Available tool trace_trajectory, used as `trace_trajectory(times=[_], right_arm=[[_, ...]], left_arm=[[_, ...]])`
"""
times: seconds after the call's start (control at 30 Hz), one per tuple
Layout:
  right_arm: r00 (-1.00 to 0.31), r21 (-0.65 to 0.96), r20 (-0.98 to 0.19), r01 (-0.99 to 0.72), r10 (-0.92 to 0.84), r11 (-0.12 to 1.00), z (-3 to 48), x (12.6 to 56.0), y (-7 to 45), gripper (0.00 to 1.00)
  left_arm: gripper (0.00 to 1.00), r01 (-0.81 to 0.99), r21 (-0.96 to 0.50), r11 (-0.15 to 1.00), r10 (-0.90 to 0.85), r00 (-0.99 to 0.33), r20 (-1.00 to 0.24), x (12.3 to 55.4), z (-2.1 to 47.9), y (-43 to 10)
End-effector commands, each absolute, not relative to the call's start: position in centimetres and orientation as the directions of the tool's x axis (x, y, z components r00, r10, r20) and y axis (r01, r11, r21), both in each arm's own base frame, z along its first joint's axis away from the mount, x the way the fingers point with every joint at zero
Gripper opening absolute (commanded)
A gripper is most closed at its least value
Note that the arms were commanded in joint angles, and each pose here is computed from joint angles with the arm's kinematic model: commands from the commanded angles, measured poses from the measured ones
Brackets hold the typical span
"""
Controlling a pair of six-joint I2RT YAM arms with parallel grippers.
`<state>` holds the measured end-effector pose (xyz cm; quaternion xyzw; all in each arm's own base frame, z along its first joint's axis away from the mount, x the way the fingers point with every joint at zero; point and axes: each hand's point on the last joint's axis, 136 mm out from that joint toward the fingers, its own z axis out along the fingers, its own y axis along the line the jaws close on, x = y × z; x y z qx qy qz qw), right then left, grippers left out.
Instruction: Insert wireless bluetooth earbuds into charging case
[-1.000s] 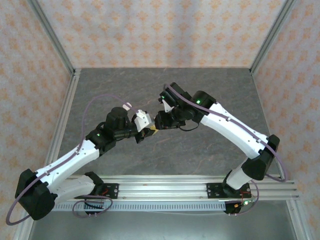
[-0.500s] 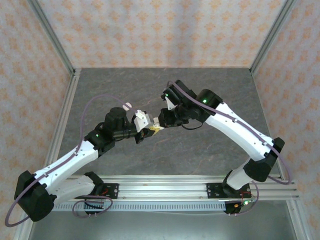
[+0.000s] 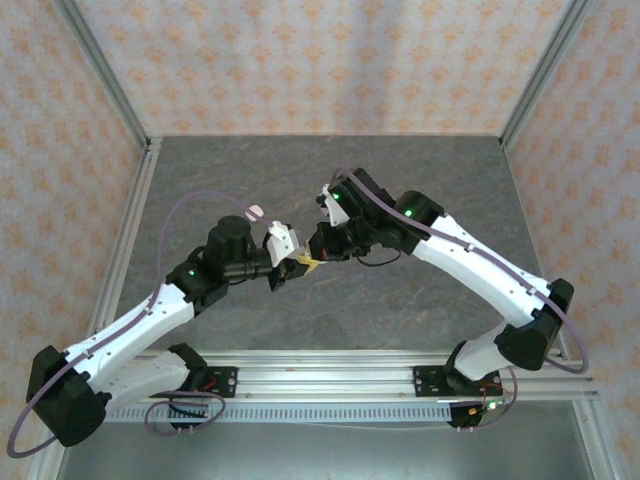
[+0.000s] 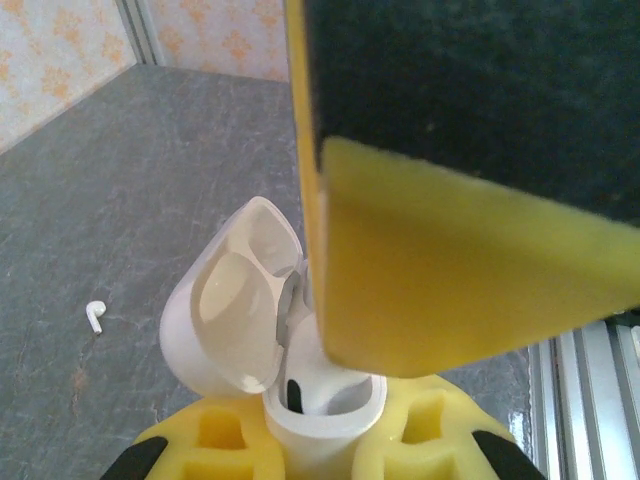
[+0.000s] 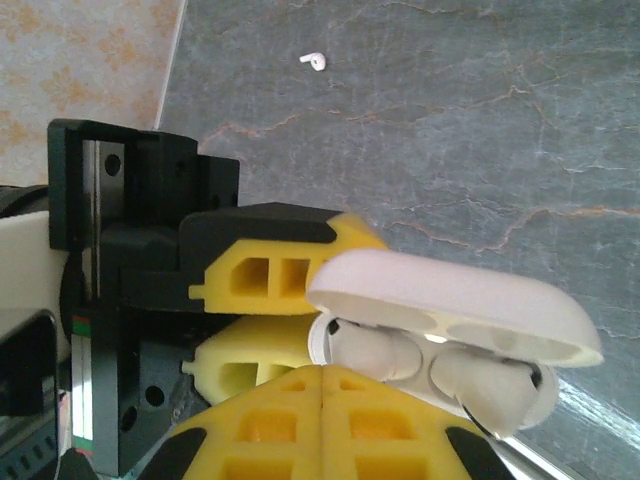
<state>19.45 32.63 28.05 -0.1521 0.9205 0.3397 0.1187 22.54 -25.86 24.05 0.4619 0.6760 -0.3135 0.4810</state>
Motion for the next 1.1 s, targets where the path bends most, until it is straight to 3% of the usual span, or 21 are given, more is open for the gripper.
trace_trajectory(times=[0.0,0.2,0.5,0.7,1.07], right_arm=[[-0.927,0.580,-0.322,-0.354,-0.193,0.734,27.4,20.2,33.0,0.00],[-0.920,0.548,-0.351,-0.354,-0.176,0.758,28.3,20.7,32.1,0.00],[-0.886,0.558,-0.453,-0.367,-0.097,0.745,34.0,21.5,29.2,0.00],[-0.910,0.598,-0.414,-0.286,-0.016,0.748,33.3,24.5,27.0,0.10],[-0.980,0.887,-0.197,-0.177,0.004,0.427,30.7,25.3,31.8,0.13]], left_arm=[[0.00,0.931,0.057,0.360,0.268,-0.045,-0.962,22.1,26.7,-26.1],[0.00,0.931,0.054,0.362,0.271,-0.049,-0.961,22.1,26.5,-26.0],[0.00,0.938,0.044,0.343,0.268,-0.052,-0.962,21.4,26.6,-25.9],[0.00,0.956,0.006,0.295,0.220,-0.062,-0.974,20.1,27.9,-26.2],[0.00,0.961,-0.030,0.275,0.093,-0.058,-0.994,20.4,31.6,-27.1]])
